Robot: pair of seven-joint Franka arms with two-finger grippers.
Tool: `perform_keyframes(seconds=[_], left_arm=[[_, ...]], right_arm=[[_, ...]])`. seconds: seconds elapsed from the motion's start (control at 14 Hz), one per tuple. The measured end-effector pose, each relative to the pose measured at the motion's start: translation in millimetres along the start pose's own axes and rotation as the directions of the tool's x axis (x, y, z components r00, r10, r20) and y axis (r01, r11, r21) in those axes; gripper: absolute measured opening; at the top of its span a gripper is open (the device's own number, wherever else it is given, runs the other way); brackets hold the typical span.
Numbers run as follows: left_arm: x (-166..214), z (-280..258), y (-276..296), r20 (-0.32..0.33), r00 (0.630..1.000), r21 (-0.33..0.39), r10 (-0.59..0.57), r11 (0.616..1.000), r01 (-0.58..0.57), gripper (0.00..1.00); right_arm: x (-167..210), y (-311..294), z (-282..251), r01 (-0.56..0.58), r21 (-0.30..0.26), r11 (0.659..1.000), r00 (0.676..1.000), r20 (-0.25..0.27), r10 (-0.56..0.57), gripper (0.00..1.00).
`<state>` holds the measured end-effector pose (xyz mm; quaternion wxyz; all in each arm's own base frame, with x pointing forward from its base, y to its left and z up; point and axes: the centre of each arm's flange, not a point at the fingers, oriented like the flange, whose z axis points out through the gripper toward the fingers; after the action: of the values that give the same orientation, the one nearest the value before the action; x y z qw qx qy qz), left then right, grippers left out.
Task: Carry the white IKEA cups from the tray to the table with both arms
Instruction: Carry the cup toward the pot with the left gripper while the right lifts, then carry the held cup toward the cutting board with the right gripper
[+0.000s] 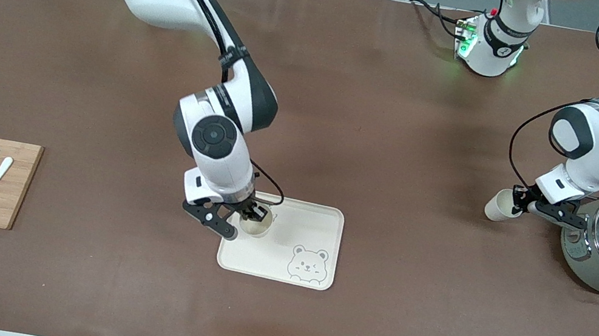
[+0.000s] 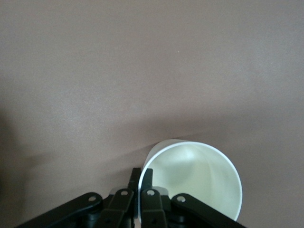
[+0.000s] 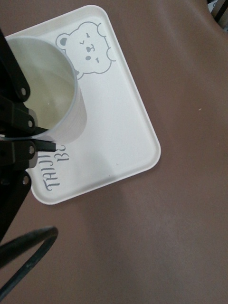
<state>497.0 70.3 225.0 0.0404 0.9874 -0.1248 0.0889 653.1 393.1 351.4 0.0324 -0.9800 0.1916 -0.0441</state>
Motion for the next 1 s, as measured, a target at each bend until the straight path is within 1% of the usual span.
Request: perform_keyframes(seconds=[0.07,0.14,0.28,0.36,0.43,0.5,0.57,0.78,1.0], left_arm=[[0.6,0.1,0.6,-0.003,1.0,0.002,0.002,1.0,-0.002,0.04],[1.4,0.1,1.1,-0.008,1.0,0.005,0.004,1.0,-0.003,0.06],[2.6,3.5,2.0,-0.02,1.0,0.018,0.007,1.0,-0.007,0.23],[2.7,6.3,2.1,-0.025,1.0,0.024,0.009,1.0,-0.008,0.29],[2.5,9.0,1.8,-0.029,1.0,0.03,0.009,1.0,-0.008,0.29],[2.0,11.5,1.2,-0.031,0.999,0.035,0.008,0.999,-0.007,0.33],[1.5,13.7,0.9,-0.031,0.999,0.037,0.008,0.999,-0.007,0.41],[2.0,14.4,-0.3,-0.037,0.999,0.042,0.007,0.999,-0.005,0.42],[4.4,10.5,-2.5,-0.047,0.999,0.048,0.006,0.999,-0.003,0.43]], right_arm=[[7.0,10.1,-22.3,0.025,-0.014,1.0,1.0,0.012,-0.025,0.03],[16.3,23.5,-43.6,0.048,-0.02,0.999,0.998,0.033,-0.047,0.03],[38.8,58.2,-83.7,0.099,-0.018,0.995,0.992,0.08,-0.097,0.03],[49.2,77.2,-100.4,0.124,-0.02,0.992,0.988,0.094,-0.121,0.03],[57.1,95.0,-114.6,0.147,-0.024,0.989,0.984,0.104,-0.143,0.03],[62.8,111.6,-125.9,0.166,-0.028,0.986,0.98,0.113,-0.162,0.03],[67.3,127.3,-134.2,0.186,-0.032,0.982,0.976,0.123,-0.181,0.03],[85.4,173.4,-148.2,0.244,-0.04,0.969,0.959,0.157,-0.235,0.03],[116.8,228.4,-153.6,0.314,-0.03,0.949,0.935,0.183,-0.304,0.03]])
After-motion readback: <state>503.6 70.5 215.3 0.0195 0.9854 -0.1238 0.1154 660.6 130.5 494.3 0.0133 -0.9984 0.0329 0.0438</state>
